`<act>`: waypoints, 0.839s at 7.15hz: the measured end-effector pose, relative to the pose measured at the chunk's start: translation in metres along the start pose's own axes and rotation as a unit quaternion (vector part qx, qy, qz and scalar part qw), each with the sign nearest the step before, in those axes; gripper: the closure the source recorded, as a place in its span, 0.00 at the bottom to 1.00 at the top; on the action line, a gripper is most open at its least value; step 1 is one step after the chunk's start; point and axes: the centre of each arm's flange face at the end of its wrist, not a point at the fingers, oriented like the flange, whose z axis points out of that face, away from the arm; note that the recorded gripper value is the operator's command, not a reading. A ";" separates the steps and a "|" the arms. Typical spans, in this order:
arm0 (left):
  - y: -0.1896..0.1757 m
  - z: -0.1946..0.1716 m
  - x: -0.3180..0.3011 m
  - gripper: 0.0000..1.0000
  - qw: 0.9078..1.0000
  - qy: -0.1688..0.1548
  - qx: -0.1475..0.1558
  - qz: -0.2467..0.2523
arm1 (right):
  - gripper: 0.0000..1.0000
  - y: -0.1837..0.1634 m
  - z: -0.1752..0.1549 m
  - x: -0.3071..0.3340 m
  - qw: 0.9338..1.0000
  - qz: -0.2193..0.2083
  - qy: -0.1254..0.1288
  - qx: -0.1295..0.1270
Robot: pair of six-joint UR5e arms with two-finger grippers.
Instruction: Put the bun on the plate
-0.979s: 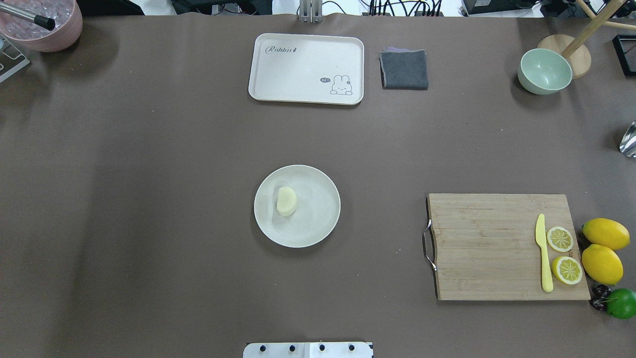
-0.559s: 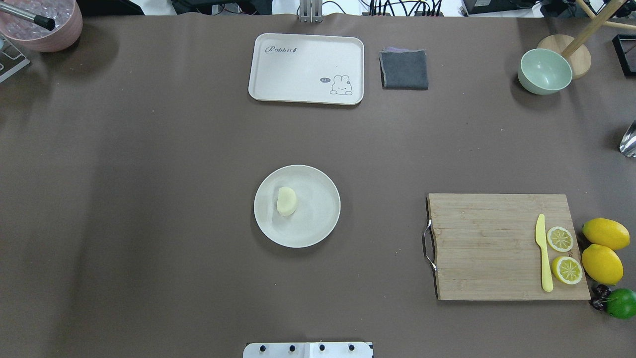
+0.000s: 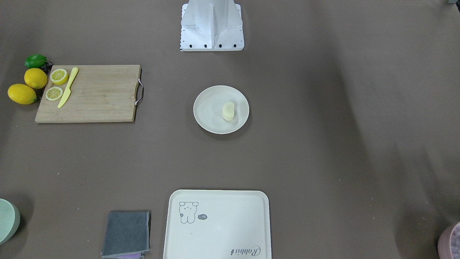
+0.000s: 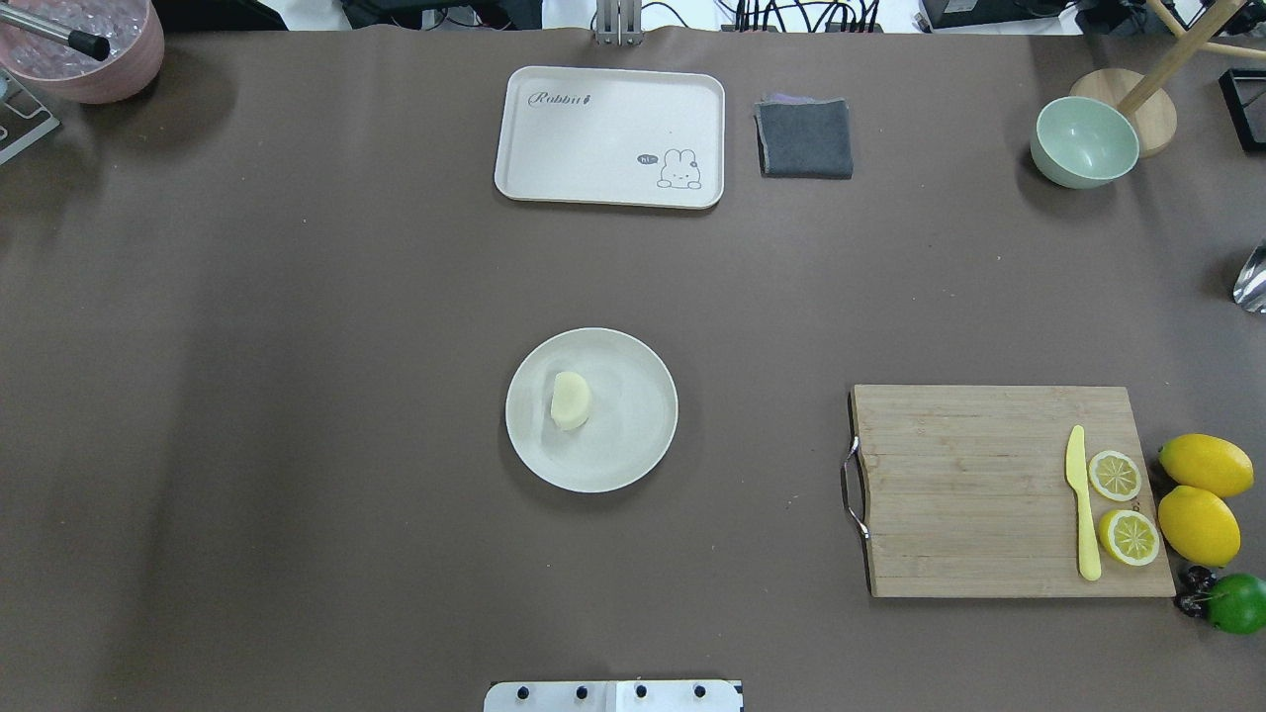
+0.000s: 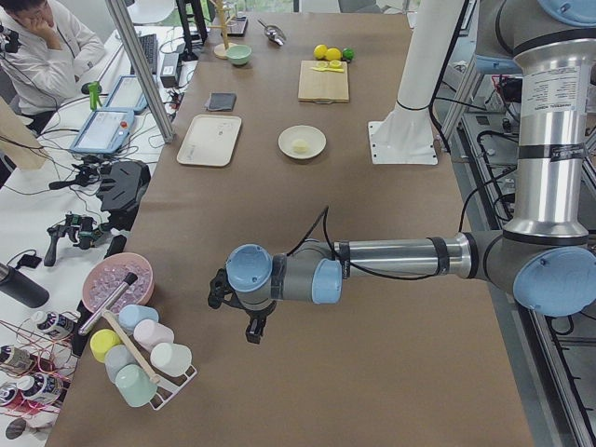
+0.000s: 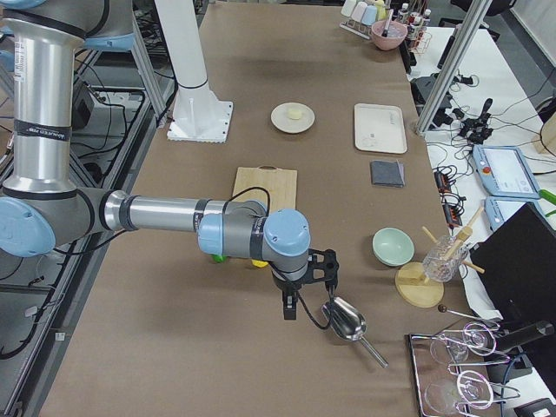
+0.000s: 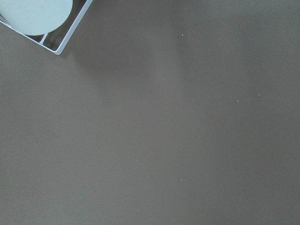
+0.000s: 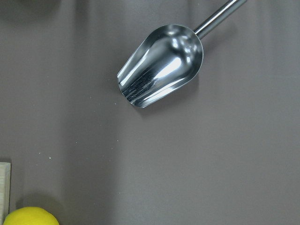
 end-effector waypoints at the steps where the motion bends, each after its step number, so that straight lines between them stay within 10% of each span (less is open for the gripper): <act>1: 0.001 0.000 -0.001 0.02 1.000 0.000 0.000 -0.001 | 0.00 0.000 0.000 0.000 1.000 -0.001 0.002 0.000; 6: 0.007 0.005 -0.006 0.02 1.000 0.001 -0.006 -0.007 | 0.00 -0.002 -0.007 -0.006 1.000 -0.004 0.002 0.007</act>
